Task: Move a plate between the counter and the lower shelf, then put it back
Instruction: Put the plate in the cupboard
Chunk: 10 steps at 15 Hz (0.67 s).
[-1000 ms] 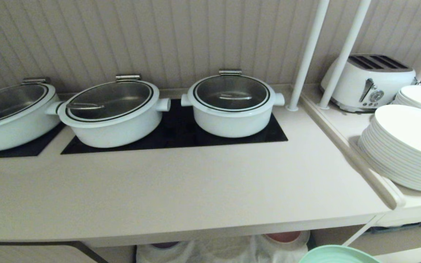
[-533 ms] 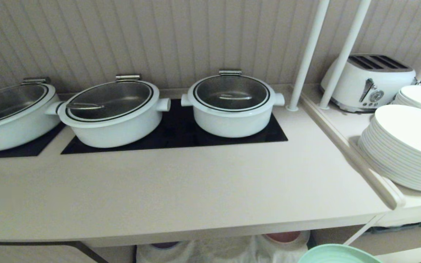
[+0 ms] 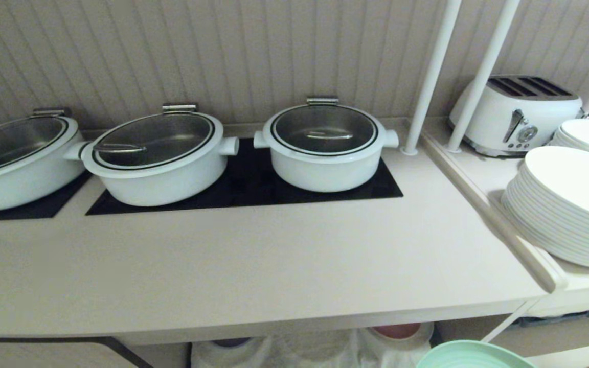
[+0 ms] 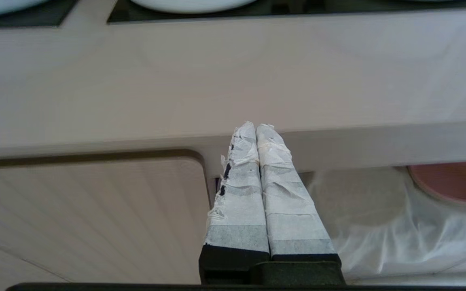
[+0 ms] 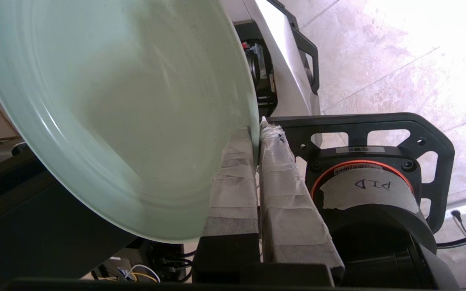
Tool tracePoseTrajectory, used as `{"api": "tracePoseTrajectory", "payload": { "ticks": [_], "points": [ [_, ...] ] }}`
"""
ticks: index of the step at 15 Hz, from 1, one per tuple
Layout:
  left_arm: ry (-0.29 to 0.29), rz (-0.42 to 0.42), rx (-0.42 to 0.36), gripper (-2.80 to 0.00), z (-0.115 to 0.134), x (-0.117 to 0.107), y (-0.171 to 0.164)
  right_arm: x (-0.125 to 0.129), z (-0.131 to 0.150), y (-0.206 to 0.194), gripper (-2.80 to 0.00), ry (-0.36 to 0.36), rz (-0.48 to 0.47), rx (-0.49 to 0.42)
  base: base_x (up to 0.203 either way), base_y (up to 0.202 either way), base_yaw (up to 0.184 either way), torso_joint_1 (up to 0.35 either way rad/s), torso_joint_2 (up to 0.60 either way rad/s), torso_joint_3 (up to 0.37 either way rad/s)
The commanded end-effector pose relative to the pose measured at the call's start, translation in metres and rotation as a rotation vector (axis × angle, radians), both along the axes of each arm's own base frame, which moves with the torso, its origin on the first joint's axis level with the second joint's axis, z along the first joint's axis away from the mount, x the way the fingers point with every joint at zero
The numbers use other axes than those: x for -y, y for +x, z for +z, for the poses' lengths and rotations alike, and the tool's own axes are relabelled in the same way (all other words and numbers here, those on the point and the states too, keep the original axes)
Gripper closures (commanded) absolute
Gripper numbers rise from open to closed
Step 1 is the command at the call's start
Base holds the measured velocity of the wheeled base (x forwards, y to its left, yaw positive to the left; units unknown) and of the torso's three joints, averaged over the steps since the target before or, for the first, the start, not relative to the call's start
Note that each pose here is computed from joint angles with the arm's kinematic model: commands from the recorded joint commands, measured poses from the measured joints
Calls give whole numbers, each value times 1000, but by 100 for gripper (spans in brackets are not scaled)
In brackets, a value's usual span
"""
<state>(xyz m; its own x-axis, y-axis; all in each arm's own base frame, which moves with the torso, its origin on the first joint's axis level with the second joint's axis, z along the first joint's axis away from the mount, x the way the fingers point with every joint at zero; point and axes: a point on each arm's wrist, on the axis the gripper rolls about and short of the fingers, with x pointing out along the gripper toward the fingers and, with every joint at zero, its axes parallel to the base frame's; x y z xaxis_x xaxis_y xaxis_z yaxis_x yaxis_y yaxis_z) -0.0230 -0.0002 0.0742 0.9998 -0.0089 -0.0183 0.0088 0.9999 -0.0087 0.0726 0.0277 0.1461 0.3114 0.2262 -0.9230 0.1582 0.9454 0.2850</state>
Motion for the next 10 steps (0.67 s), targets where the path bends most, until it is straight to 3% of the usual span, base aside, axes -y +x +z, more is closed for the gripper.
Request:
{"api": "tracePoseTrajectory", "payload": {
  "ticks": [1, 7, 10],
  "points": [
    [-1, 0, 0, 0, 0, 0, 0, 0, 0, 0, 0, 0, -2, -7, -127, 0, -1, 17, -1, 2],
    [-1, 0, 0, 0, 0, 0, 0, 0, 0, 0, 0, 0, -2, -6, -188, 0, 0, 0, 2, 2],
    [-1, 0, 0, 0, 0, 0, 0, 0, 0, 0, 0, 0, -2, -7, -40, 0, 0, -2, 0, 1]
  ]
}}
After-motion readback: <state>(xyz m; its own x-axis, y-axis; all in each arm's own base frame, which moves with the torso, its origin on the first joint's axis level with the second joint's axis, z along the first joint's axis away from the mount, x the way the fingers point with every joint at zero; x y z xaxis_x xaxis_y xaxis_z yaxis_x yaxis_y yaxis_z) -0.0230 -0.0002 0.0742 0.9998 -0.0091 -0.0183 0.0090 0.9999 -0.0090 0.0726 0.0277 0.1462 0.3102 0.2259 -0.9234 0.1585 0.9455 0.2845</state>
